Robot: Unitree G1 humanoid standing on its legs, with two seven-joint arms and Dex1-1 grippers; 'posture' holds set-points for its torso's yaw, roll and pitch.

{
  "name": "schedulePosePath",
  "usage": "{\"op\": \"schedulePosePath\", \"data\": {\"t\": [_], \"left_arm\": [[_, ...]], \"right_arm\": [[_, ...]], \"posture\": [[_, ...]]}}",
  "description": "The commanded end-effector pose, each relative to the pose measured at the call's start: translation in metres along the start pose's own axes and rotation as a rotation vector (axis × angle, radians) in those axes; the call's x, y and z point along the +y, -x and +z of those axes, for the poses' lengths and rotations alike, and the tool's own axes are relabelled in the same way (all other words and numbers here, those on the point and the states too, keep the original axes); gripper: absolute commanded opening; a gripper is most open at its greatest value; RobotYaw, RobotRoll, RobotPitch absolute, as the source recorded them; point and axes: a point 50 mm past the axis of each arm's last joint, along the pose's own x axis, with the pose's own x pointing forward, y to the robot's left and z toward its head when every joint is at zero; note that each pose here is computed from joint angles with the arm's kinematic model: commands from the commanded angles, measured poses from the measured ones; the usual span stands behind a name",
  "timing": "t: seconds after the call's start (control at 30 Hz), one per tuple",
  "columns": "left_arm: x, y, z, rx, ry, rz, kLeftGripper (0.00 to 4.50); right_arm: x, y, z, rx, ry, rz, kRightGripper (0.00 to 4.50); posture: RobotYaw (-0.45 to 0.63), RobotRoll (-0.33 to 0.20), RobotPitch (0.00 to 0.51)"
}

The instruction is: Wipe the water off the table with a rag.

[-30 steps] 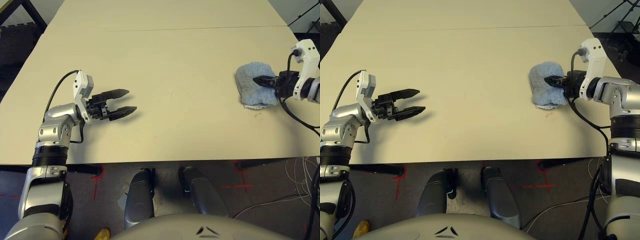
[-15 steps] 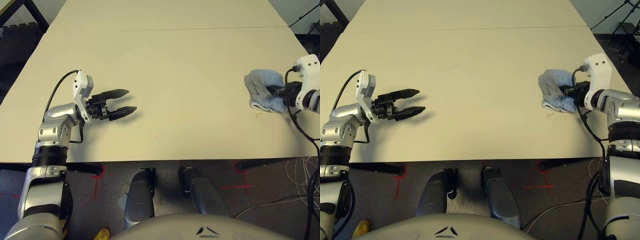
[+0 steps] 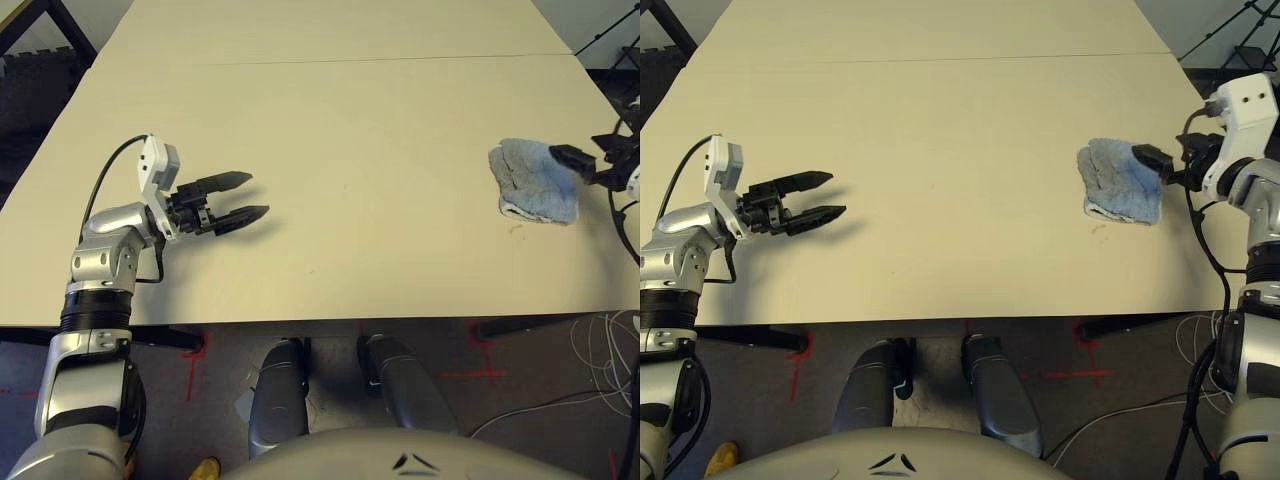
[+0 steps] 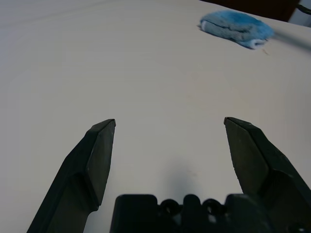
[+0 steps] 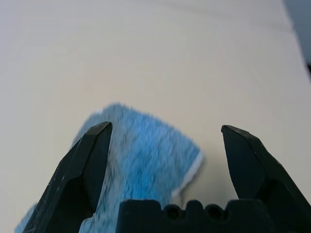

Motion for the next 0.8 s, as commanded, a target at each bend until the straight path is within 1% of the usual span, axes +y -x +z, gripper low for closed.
{"op": "schedulePosePath", "data": {"t": [0.03, 0.17, 0.37, 0.43, 0.6, 0.8], "left_arm": [[0.006, -0.001, 0.000, -0.068, -0.028, 0.128, 4.50], [0.015, 0.000, -0.001, -0.131, -0.067, 0.324, 4.50], [0.027, 0.006, 0.001, -0.224, -0.093, 0.631, 4.50], [0.031, 0.011, 0.001, -0.230, -0.107, 0.706, 4.50], [0.040, 0.028, -0.004, -0.224, -0.135, 0.907, 4.50], [0.041, 0.042, -0.007, -0.222, -0.141, 1.011, 4.50]], "right_arm": [[0.004, 0.002, 0.005, -0.155, 0.024, 0.005, 4.48], [0.008, 0.002, 0.004, -0.284, 0.009, -0.011, 4.48], [0.007, 0.007, -0.003, -0.390, -0.047, -0.054, 4.48], [0.006, 0.007, -0.006, -0.405, -0.066, -0.066, 4.48], [0.006, 0.008, -0.018, -0.412, -0.102, -0.099, 4.48], [0.005, 0.007, -0.027, -0.400, -0.121, -0.123, 4.48]], "posture": [[-0.17, 0.000, 0.156], [-0.17, 0.000, 0.158], [-0.17, 0.000, 0.177], [-0.17, 0.000, 0.186], [-0.15, 0.000, 0.190], [-0.12, 0.000, 0.183]]}}
